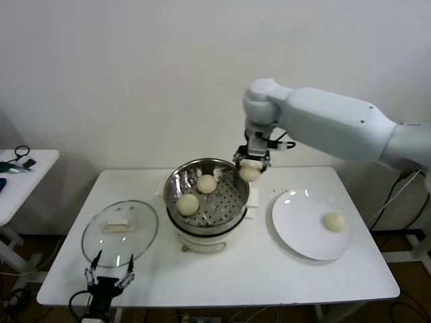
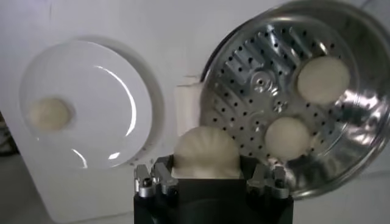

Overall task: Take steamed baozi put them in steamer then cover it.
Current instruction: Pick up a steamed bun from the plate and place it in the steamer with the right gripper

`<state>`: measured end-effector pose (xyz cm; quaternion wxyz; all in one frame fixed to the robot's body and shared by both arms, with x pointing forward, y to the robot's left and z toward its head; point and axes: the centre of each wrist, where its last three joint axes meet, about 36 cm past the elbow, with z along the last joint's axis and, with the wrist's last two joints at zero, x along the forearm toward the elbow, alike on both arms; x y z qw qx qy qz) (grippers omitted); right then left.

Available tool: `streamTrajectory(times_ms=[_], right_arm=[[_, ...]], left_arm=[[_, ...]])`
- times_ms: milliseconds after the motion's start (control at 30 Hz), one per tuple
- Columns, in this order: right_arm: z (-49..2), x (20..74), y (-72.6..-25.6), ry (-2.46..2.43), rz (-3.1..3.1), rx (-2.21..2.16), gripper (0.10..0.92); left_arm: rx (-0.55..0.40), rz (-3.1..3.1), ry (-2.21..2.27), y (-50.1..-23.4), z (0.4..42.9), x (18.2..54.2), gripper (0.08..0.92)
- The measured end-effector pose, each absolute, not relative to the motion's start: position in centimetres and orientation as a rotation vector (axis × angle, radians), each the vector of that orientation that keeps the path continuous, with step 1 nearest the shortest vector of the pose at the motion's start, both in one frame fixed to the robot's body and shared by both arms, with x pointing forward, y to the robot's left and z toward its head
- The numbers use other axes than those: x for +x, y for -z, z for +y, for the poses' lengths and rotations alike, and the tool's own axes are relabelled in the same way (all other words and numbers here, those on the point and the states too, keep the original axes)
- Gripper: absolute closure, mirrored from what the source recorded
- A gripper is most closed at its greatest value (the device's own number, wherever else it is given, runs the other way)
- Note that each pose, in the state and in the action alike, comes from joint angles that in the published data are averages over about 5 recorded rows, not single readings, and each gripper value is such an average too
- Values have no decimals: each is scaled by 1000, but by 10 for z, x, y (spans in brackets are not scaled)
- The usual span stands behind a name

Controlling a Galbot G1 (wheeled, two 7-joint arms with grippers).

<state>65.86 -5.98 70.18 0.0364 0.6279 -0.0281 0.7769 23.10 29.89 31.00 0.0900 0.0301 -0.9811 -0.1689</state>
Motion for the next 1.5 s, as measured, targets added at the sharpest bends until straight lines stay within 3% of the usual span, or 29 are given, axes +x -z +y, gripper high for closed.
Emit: streamTrajectory(times_ms=[500, 1033, 1300, 1500], right_arm=[[32, 620, -644, -2439, 243, 2068, 305], [43, 610, -604, -2387, 315, 2142, 293], [45, 609, -601, -2392, 320, 2141, 205], [42, 610, -606, -2410, 308, 2131, 200]], left_arm=[[102, -2928, 490, -312, 302, 232, 177], [108, -2922, 482, -308, 304, 232, 177], [110, -2920, 482, -306, 305, 233, 177], [112, -2915, 482, -304, 306, 231, 177]])
